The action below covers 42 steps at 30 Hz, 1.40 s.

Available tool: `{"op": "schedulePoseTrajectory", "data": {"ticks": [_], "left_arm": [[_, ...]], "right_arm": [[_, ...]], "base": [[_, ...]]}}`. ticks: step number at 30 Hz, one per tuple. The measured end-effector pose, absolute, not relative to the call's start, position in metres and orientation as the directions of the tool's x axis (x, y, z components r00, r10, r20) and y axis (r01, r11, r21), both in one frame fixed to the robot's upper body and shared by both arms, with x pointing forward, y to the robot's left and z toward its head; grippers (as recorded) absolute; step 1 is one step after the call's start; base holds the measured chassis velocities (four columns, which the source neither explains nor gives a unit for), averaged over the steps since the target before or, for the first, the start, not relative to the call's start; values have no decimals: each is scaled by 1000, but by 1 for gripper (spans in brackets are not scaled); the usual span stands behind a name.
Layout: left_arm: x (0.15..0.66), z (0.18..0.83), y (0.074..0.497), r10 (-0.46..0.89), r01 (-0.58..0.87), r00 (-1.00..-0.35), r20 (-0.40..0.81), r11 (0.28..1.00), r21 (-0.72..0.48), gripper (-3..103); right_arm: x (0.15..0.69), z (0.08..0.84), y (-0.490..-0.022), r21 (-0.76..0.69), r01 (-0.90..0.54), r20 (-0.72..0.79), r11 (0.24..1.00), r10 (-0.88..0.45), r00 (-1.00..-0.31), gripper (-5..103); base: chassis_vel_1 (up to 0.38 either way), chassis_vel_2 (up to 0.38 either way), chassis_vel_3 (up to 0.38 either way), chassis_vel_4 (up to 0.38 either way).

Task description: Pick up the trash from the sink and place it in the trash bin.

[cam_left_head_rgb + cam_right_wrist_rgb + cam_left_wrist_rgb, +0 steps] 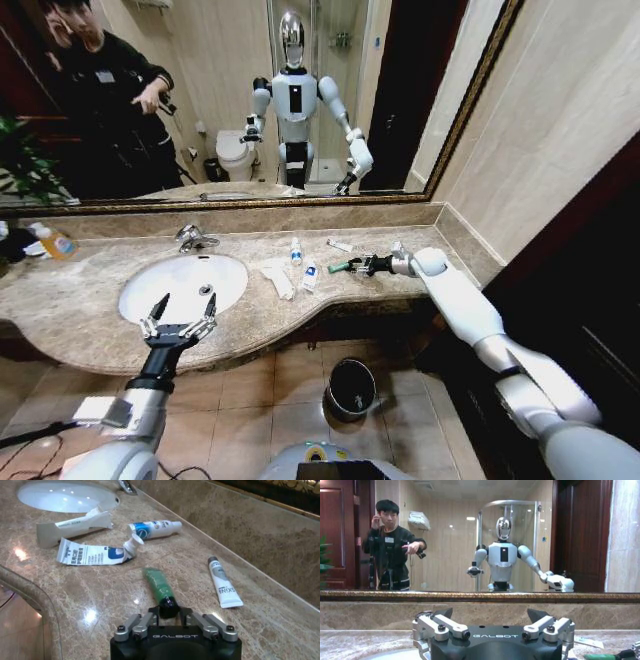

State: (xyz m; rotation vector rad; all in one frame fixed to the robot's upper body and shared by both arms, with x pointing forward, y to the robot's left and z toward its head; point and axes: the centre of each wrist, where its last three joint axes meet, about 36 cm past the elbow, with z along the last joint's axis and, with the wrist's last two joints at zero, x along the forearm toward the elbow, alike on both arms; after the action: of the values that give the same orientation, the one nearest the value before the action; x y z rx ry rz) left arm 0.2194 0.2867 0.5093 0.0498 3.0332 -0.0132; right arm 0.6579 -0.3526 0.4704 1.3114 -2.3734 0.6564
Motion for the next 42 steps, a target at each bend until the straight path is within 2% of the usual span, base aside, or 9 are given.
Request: {"op": "schedulePoseTrajectory", "data": {"ticks": [3, 13, 19, 22, 27, 30, 34, 36, 42], "left_arm": [[219, 509, 287, 32, 33, -994, -108, 999, -7, 100], [219, 509, 287, 32, 33, -994, -108, 999, -7, 100], [219, 509, 287, 32, 33, -994, -108, 999, -7, 100], [219, 509, 287, 33, 34, -994, -108, 999, -7, 100], [219, 509, 287, 32, 33, -994, -108, 999, -7, 100], [219, 509, 287, 32, 33, -994, -108, 999, -7, 100], [219, 509, 287, 32, 33, -994, -108, 999, -7, 100], [219, 509, 287, 33, 34, -994, -108, 999, -7, 100], [219, 509, 287, 32, 33, -994, -108, 999, -7, 100]], "right_arm": [[657, 470, -352, -223, -848, 494, 480, -694, -523, 19], [640, 459, -361, -186, -815, 437, 549, -697, -569, 19], [617, 449, -373, -137, -762, 327, 632, -698, -637, 19], [586, 455, -378, -69, -721, 221, 689, -694, -685, 19], [550, 456, -371, 3, -687, 132, 727, -681, -720, 19], [507, 446, -358, 75, -626, 42, 777, -629, -776, 19], [479, 442, -348, 97, -593, -12, 799, -595, -803, 19], [445, 443, -333, 112, -562, -64, 820, -558, -827, 19], [385, 437, -312, 118, -535, -79, 837, -529, -845, 19]], "base": [[0, 0, 0, 0], [0, 0, 0, 0], [0, 0, 0, 0], [0, 0, 0, 0], [0, 0, 0, 0], [0, 0, 0, 0], [0, 0, 0, 0], [0, 0, 0, 0], [0, 0, 0, 0]]}}
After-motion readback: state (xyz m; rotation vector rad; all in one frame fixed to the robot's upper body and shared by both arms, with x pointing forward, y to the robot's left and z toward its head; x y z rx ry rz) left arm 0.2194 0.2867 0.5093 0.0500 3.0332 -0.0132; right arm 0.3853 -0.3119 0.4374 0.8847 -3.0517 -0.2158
